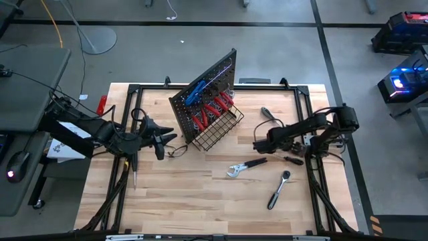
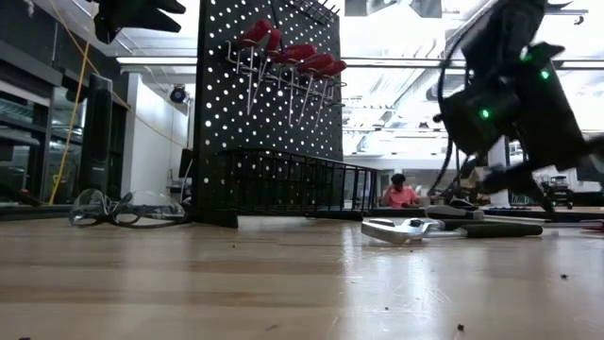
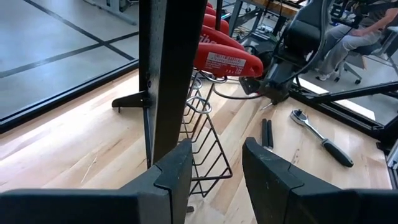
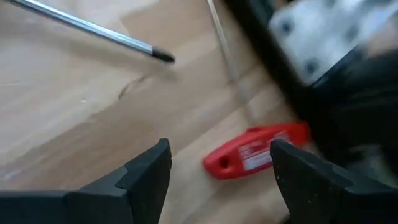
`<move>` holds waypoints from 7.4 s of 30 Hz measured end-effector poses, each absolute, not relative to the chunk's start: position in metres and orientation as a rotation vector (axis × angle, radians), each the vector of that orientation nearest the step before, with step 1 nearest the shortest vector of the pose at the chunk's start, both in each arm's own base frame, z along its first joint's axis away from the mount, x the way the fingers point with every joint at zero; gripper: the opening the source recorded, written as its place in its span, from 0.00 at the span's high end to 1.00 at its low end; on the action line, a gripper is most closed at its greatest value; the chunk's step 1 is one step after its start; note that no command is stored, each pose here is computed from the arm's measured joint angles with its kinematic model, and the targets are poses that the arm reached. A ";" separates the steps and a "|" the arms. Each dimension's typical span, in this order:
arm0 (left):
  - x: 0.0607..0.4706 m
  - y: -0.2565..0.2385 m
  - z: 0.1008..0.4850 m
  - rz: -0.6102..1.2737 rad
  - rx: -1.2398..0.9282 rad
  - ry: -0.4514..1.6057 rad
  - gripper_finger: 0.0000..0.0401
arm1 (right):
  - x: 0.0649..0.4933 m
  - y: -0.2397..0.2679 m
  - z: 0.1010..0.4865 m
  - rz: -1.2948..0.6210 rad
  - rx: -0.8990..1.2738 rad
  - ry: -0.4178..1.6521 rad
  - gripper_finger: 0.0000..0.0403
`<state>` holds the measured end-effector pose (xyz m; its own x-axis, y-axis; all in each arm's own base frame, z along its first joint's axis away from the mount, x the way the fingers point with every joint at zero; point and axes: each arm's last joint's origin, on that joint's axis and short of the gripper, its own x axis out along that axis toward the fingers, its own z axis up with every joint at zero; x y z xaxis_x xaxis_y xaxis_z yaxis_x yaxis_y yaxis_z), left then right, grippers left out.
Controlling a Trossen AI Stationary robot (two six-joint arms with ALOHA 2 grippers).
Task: Hang tools onto peg board
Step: Adjust the black screwdriver, then hang the red allen wrench on the peg board
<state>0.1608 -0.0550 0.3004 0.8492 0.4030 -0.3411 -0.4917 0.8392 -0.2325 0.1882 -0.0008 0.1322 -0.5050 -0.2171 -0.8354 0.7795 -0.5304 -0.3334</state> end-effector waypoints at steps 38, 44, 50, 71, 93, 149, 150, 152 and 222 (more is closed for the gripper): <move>0.161 -0.049 0.297 0.509 -0.300 0.323 0.69 | 0.182 0.028 0.117 -1.688 0.851 1.267 0.35; 0.161 -0.049 0.297 0.504 -0.301 0.327 0.69 | 0.188 0.030 0.120 -1.636 0.832 1.283 0.35; 0.161 -0.049 0.296 0.505 -0.298 0.331 0.69 | 0.225 0.031 0.148 -1.661 1.062 0.948 0.35; 0.165 -0.049 0.298 0.477 -0.323 0.323 0.69 | 0.200 -0.017 0.143 -2.061 1.175 0.592 0.35; 0.168 -0.037 0.298 0.537 -0.328 0.322 0.69 | 0.159 -0.011 0.104 -2.106 1.120 0.652 0.35; 0.168 -0.038 0.296 0.522 -0.314 0.343 0.69 | 0.246 0.038 0.141 -0.951 1.230 1.122 0.35; 0.168 -0.038 0.296 0.522 -0.310 0.345 0.69 | 0.246 0.039 0.141 -0.940 1.231 1.126 0.35; 0.168 -0.038 0.296 0.521 -0.310 0.344 0.69 | 0.244 0.041 0.142 -0.928 1.237 1.151 0.35; 0.206 -0.035 0.374 0.368 -0.048 -0.030 0.69 | 0.276 0.048 0.392 -0.669 0.534 0.481 1.00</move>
